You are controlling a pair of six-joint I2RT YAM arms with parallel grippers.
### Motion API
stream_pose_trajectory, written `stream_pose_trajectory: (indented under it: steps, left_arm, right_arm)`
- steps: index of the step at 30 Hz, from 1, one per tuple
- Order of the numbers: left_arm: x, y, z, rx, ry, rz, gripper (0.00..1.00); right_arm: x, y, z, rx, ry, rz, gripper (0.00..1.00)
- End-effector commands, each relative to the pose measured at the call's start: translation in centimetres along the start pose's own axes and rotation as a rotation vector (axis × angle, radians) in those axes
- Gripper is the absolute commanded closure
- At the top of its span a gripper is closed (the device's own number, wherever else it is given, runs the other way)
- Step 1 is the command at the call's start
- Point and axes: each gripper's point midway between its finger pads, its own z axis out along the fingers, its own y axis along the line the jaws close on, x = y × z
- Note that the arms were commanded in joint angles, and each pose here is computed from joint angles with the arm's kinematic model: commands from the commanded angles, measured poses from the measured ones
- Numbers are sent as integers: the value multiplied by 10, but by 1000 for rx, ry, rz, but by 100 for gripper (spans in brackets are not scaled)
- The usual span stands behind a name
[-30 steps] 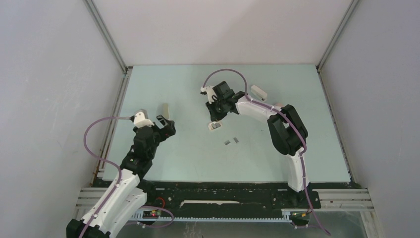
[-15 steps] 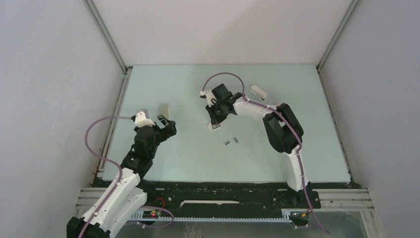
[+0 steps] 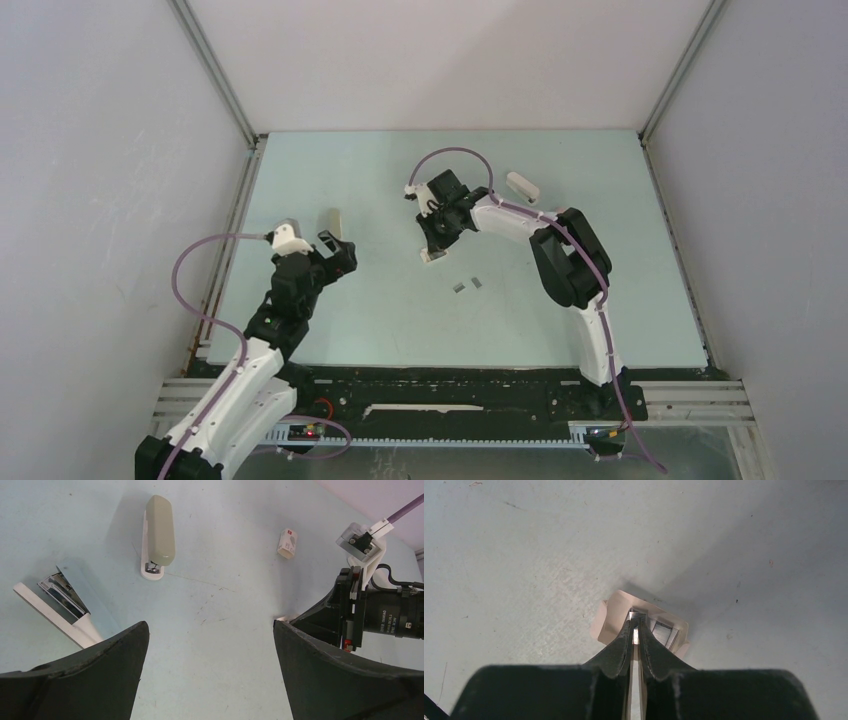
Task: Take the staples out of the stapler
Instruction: Place the staple in the staple box, then adjust the staple box at the center of the board.
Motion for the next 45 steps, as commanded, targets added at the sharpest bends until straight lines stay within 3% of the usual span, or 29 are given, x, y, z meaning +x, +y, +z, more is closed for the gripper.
stream_pose_trajectory:
  steps: [1,11,20,28,39,45]
  left_arm:
    - [3,-4,4,39,-11,-13,0]
    - [11,-48,12,269,36,11,0]
    - [33,-76,38,317,214,-13,4]
    - [54,-110,72,334,394,3,20]
    - [104,-140,126,301,653,3,63]
    - [125,-148,143,270,725,20,69]
  right_arm:
    - [-23,1,-29,8,-75,-37,87]
    - [-39,31,-99,-188,-221,-150,74]
    - [2,29,-144,-309,-242,-181,71]
    - [30,22,-137,-322,-212,-117,72]
    - [49,8,-101,-301,-157,81,84]
    - [50,3,-79,-293,-142,171,87]
